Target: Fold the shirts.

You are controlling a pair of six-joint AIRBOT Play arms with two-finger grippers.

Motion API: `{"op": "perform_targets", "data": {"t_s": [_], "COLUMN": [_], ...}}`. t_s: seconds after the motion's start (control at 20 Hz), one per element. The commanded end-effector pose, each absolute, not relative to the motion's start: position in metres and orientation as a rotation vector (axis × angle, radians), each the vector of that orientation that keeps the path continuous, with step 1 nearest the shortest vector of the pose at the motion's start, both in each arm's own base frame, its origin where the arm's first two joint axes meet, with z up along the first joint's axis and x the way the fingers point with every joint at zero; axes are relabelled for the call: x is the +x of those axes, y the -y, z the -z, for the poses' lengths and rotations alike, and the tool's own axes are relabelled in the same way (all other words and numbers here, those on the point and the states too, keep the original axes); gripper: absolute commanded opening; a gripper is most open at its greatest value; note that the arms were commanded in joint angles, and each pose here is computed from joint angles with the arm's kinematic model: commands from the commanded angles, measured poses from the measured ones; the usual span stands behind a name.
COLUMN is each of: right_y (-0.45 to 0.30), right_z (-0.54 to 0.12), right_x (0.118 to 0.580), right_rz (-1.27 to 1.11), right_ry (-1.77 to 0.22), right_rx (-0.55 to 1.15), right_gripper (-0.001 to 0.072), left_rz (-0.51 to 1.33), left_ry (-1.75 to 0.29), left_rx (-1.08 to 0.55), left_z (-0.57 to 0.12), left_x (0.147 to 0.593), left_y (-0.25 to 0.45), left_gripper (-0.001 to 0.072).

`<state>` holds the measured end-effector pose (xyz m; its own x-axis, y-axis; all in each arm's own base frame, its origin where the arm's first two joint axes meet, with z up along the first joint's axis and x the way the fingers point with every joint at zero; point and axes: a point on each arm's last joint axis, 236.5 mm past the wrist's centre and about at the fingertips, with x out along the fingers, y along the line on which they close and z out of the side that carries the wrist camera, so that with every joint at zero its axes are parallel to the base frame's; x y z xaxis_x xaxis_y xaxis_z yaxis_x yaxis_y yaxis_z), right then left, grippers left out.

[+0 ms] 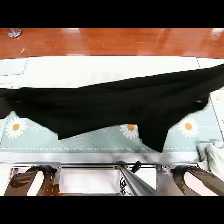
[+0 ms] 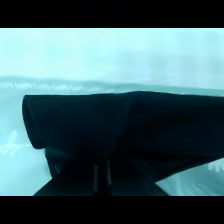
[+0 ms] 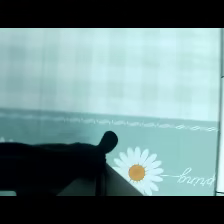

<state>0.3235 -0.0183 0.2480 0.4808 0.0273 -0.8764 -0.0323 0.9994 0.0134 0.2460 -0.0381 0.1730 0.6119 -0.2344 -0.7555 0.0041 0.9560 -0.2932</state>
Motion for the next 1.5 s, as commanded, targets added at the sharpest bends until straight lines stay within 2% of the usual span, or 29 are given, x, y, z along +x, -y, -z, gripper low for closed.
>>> {"op": "perform_targets", "data": {"t_s": [0.0, 0.15, 0.3, 0.45, 0.6, 0.75, 0.85, 0.9, 0.95, 1.0, 1.05, 1.1, 1.3, 1.45], "right_y": [0.01, 0.018, 0.02, 0.011, 0.007, 0.004, 0.004, 0.004, 0.004, 0.003, 0.005, 0.01, 0.051, 0.063], "right_z": [-0.168, -0.12, -0.093, -0.083, -0.041, 0.016, 0.027, 0.024, 0.016, 0.006, -0.008, -0.022, -0.046, -0.033], "right_x": [0.394, 0.459, 0.519, 0.562, 0.57, 0.546, 0.534, 0.532, 0.528, 0.523, 0.516, 0.513, 0.472, 0.44], "right_rz": [-0.061, -0.042, -0.035, -0.022, -0.002, -0.017, -0.044, -0.051, -0.071, -0.102, -0.127, -0.119, -0.059, -0.094], "right_ry": [-1.207, -1.165, -1.038, -0.913, -0.978, -1.174, -1.241, -1.244, -1.249, -1.255, -1.264, -1.248, -1.332, -1.44], "right_rx": [-0.045, -0.042, -0.036, 0.066, 0.148, 0.135, 0.101, 0.092, 0.067, 0.028, -0.019, -0.002, 0.061, 0.225], "right_gripper": [0.0025, 0.0026, 0.0026, 0.0026, 0.0026, 0.0026, 0.003, 0.0129, 0.0355, 0.0508, 0.0542, 0.0543, 0.0545, 0.0544], "left_rz": [0.156, 0.166, 0.149, 0.087, 0.103, 0.149, 0.162, 0.16, 0.15, 0.147, 0.146, 0.146, 0.149, 0.118], "left_ry": [-0.999, -1.013, -0.914, -0.846, -0.916, -1.142, -1.236, -1.244, -1.249, -1.261, -1.283, -1.314, -1.534, -1.628], "left_rx": [-0.353, -0.404, -0.453, -0.465, -0.434, -0.498, -0.532, -0.541, -0.561, -0.581, -0.606, -0.627, -0.783, -0.915], "left_z": [-0.108, -0.069, -0.052, -0.039, -0.007, 0.044, 0.058, 0.057, 0.053, 0.048, 0.04, 0.035, 0.032, 0.051], "left_x": [0.288, 0.341, 0.392, 0.422, 0.425, 0.397, 0.381, 0.379, 0.378, 0.376, 0.372, 0.364, 0.294, 0.242], "left_y": [0.041, 0.039, 0.032, 0.016, 0.02, 0.043, 0.048, 0.047, 0.042, 0.036, 0.028, 0.019, -0.008, -0.003], "left_gripper": [0.0021, 0.0021, 0.0022, 0.0022, 0.0022, 0.0022, 0.0028, 0.0096, 0.0249, 0.0382, 0.05, 0.0545, 0.0543, 0.0542]}}
